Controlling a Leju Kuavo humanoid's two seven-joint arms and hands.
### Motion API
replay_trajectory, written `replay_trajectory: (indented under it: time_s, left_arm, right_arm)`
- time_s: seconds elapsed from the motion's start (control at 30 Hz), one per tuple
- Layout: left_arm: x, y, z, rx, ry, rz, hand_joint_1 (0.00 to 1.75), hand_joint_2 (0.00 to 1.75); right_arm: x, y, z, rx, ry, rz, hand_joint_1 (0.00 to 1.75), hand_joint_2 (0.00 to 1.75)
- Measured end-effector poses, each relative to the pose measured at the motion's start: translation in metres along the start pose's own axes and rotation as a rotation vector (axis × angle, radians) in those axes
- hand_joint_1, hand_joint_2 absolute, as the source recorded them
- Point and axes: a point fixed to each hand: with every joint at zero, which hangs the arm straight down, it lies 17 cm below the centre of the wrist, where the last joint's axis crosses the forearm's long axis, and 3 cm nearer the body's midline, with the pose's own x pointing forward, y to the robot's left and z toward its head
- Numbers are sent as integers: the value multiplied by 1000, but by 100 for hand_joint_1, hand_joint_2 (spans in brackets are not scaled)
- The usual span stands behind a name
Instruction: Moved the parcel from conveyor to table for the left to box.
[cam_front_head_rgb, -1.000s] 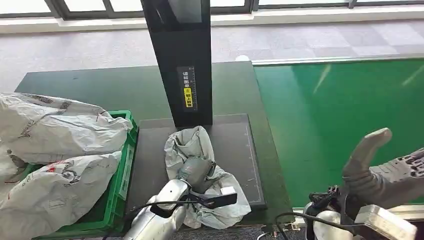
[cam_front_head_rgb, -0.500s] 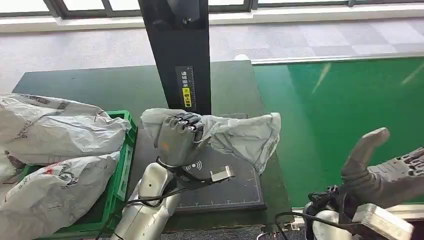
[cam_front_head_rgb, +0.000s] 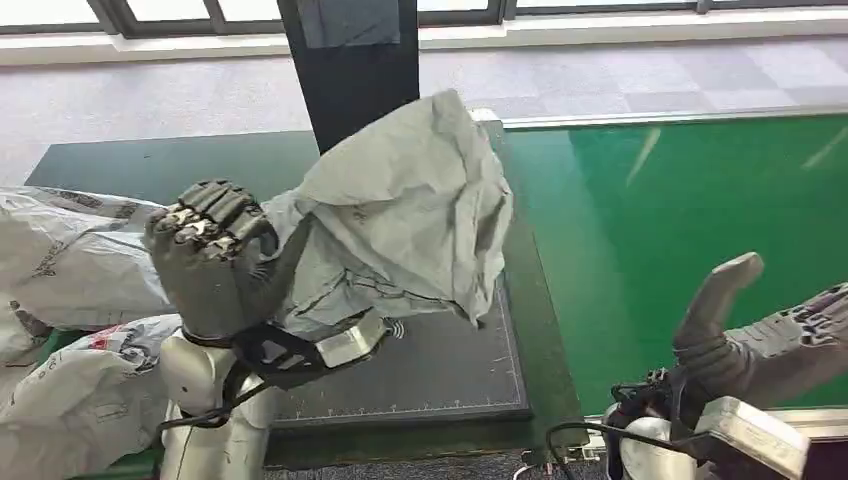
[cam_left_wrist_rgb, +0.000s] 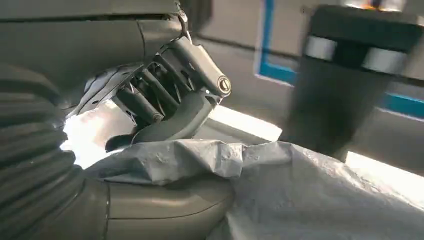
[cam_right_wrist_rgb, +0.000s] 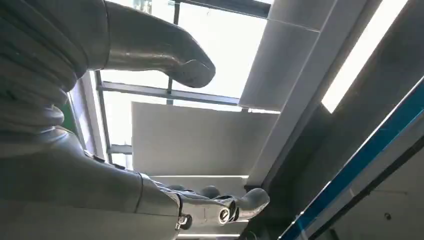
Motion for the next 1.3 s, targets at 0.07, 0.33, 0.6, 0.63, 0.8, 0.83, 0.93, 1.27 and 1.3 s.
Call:
replay_trajectory:
  time_s: [0.07,0.33,0.6,0.63,0.8,0.83,0.93,1.27,1.3]
  left_arm:
    - [-15,10,-3,24,24,-33,175,175]
    - [-103,40,4,75,191,-153,175,175]
    - [-181,67,30,91,312,-292,175,175]
    - [-185,69,32,90,319,-303,175,175]
    - [-205,73,40,81,382,-354,175,175]
    - [-210,74,43,81,395,-362,175,175]
    - [-225,79,51,87,430,-372,175,175]
    - [-277,59,111,-87,643,-575,175,175]
    - [-279,58,114,-94,653,-577,175,175]
  right_arm:
    - [0,0,0,1,0,1,0,175]
    - [-1,0,1,1,3,0,0,175]
    - [-1,0,1,1,5,-1,0,175]
    - [-1,0,1,1,5,-1,0,175]
    - [-1,0,1,1,5,-1,0,175]
    - [-1,0,1,1,5,-1,0,175]
    - [-1,0,1,0,6,-2,0,175]
    - [-2,0,1,-1,9,-3,0,175]
    - [-2,0,1,-1,9,-3,0,175]
